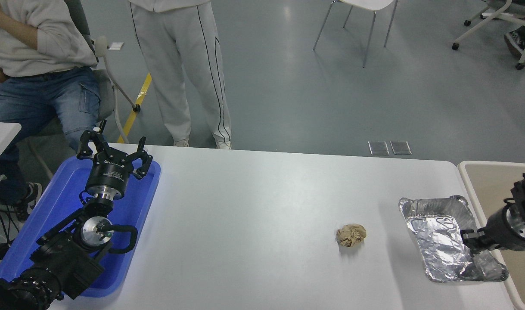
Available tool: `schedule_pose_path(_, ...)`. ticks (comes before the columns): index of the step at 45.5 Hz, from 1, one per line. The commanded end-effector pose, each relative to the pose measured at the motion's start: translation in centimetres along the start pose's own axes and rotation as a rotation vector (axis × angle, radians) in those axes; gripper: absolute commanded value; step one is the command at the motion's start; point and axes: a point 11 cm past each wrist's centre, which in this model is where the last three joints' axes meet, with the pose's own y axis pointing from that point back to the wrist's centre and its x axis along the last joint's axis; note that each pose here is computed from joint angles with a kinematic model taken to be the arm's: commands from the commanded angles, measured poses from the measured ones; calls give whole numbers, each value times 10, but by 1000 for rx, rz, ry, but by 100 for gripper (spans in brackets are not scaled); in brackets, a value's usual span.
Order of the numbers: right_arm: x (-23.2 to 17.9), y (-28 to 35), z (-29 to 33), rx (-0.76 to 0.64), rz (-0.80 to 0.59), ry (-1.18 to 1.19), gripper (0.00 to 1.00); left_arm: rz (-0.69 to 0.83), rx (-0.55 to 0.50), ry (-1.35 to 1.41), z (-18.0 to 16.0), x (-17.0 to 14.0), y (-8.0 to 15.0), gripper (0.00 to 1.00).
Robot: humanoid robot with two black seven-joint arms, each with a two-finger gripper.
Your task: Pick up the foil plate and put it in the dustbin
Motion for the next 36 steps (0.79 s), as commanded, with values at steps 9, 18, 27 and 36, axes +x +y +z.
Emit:
schedule_pose_path(9, 17, 83, -13, 12, -102, 10, 0, 0, 1, 1, -1, 0, 0, 100)
schedule_pose_path(18, 19, 108, -14, 14, -152, 7, 0, 0, 0, 0, 0, 0, 0, 100)
schedule_pose_path(27, 35, 137, -12, 38, -51, -11, 0, 0, -1, 0, 0, 0, 0, 100)
schedule_pose_path(36, 46, 174, -3, 70, 52, -88, 0, 0, 0, 0, 0, 0, 0, 100)
